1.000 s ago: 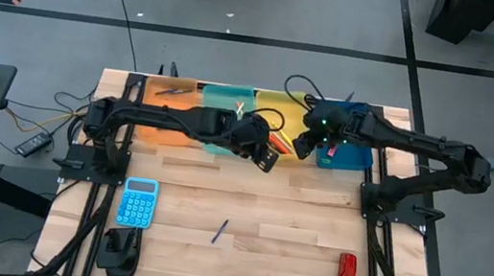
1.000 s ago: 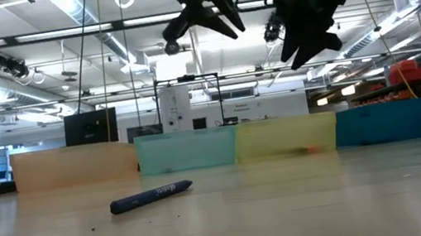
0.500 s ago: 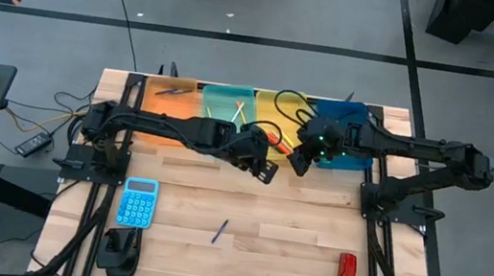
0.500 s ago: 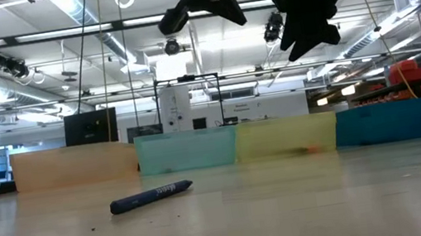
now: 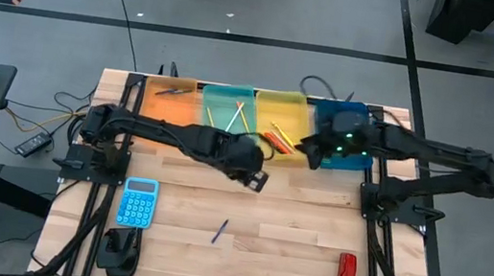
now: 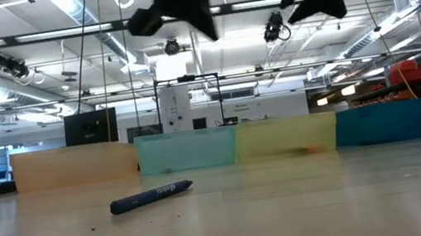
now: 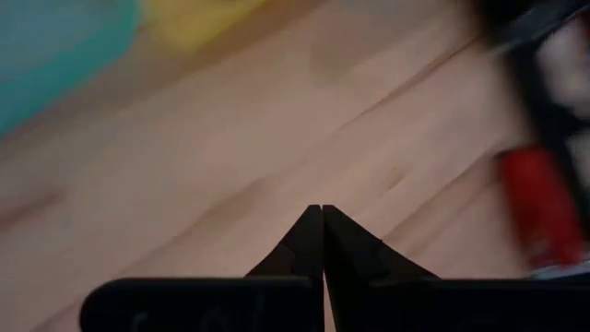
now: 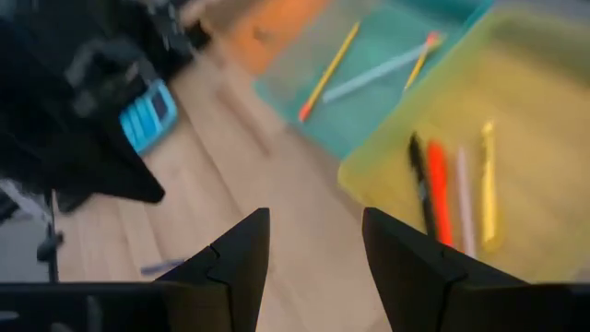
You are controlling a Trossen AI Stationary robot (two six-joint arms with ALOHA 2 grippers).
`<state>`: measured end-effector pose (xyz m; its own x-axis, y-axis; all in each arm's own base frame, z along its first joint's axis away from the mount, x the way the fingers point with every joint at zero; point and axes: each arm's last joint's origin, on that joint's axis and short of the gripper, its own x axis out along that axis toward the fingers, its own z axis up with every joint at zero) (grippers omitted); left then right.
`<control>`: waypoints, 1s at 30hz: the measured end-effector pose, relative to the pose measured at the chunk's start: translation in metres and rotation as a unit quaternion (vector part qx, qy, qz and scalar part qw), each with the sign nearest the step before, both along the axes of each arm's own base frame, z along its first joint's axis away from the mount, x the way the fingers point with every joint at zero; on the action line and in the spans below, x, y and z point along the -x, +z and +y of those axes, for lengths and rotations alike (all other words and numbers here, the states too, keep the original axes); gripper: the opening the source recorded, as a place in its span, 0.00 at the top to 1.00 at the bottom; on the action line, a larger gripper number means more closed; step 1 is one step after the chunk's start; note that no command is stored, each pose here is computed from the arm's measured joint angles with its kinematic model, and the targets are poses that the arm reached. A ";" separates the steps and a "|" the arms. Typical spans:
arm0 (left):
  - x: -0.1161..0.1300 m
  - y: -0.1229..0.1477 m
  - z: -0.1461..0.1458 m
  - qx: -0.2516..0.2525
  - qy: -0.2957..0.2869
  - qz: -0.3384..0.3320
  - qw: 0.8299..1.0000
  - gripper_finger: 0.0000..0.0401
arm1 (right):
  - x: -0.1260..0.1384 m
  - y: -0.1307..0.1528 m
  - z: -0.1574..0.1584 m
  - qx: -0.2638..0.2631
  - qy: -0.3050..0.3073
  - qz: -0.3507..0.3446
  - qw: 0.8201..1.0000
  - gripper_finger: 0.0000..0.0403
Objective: Sort crayons/erasers/pens/pencils in bins
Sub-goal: Put the blue crayon into the orange bin
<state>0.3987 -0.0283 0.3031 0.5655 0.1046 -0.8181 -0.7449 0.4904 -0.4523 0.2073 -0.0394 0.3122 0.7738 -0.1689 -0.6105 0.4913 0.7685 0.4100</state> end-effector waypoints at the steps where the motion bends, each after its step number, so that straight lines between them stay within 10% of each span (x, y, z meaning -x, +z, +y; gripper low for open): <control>1: 0.004 -0.004 -0.003 0.003 -0.001 0.028 1.000 0.98 | 0.006 0.005 0.000 0.009 -0.006 -0.012 1.000 0.54; 12: 0.007 -0.040 -0.038 0.049 -0.070 0.149 0.985 0.81 | 0.048 0.024 0.004 0.071 -0.046 -0.027 0.996 0.54; 30: -0.008 -0.115 -0.084 0.114 -0.111 0.250 0.955 0.67 | 0.052 0.014 0.018 0.013 -0.049 0.021 0.998 0.54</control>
<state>0.4065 -0.1126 0.1885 0.0847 -0.1854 -0.9790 -0.7847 0.5930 -0.1802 0.1550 -0.0213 0.3258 0.7266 -0.2585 -0.6366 0.5809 0.7260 0.3682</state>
